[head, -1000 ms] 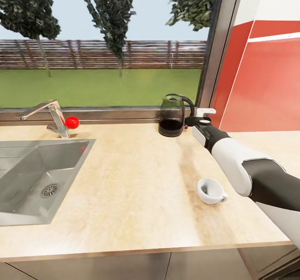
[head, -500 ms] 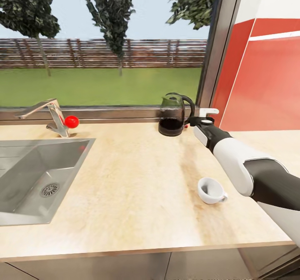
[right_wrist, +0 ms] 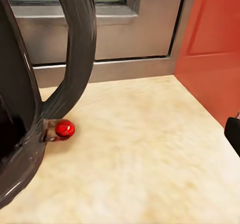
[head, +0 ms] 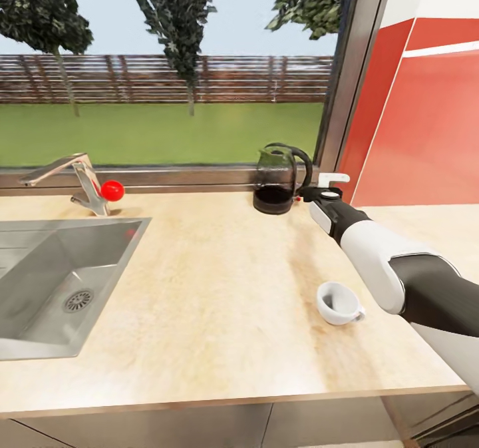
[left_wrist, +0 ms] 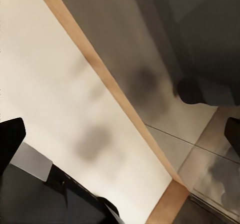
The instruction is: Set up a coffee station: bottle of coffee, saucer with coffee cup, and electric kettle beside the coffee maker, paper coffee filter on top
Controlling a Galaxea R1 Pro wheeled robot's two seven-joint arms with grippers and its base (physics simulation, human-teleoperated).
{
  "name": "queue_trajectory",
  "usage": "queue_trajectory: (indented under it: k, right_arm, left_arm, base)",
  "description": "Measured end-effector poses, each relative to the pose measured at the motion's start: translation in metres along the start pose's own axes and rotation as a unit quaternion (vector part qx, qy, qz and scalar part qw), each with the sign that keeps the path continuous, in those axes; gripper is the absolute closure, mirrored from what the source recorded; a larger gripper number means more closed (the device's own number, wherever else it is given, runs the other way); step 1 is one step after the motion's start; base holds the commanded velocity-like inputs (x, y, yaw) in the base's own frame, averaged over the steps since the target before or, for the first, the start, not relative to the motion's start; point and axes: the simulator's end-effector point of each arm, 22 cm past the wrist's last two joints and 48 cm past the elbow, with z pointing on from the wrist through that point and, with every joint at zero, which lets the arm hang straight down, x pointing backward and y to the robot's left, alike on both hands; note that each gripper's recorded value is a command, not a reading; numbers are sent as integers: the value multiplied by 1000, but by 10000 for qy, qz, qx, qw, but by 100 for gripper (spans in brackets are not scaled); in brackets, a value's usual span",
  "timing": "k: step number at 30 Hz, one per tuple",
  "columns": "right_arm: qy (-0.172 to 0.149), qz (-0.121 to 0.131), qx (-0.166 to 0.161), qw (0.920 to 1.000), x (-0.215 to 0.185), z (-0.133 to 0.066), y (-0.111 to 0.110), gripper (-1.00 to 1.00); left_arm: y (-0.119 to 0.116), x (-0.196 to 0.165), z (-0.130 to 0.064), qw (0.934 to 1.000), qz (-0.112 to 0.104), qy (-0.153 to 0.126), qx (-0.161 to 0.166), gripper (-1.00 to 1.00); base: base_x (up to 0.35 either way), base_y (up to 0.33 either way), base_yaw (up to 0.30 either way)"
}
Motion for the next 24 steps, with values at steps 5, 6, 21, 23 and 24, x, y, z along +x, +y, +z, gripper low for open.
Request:
queue_trajectory:
  k: [5,6,21,23,24]
  right_arm:
    - [-75,27,-10,10000,-6,0,1,-100]
    - [-117,41,-16,9999,-10,0,1,-100]
    - [-322,105,-44,9994,-31,-3,3,-100]
    - [-324,103,-44,9994,-31,-3,3,-100]
    - [-324,103,-45,9994,-31,-3,3,-100]
  left_arm:
    - [0,0,0,10000,-2,4,-7,-100]
    - [1,0,0,10000,-2,3,-8,-100]
    - [0,1,0,10000,-6,6,-6,-100]
    - [0,1,0,10000,-4,5,-7,-100]
    - [0,1,0,10000,-5,5,-7,-100]
  base:
    - [0,0,0]
    - [25,0,0]
    - [63,-4,0]
    - [83,-56,0]
    - [45,-27,0]
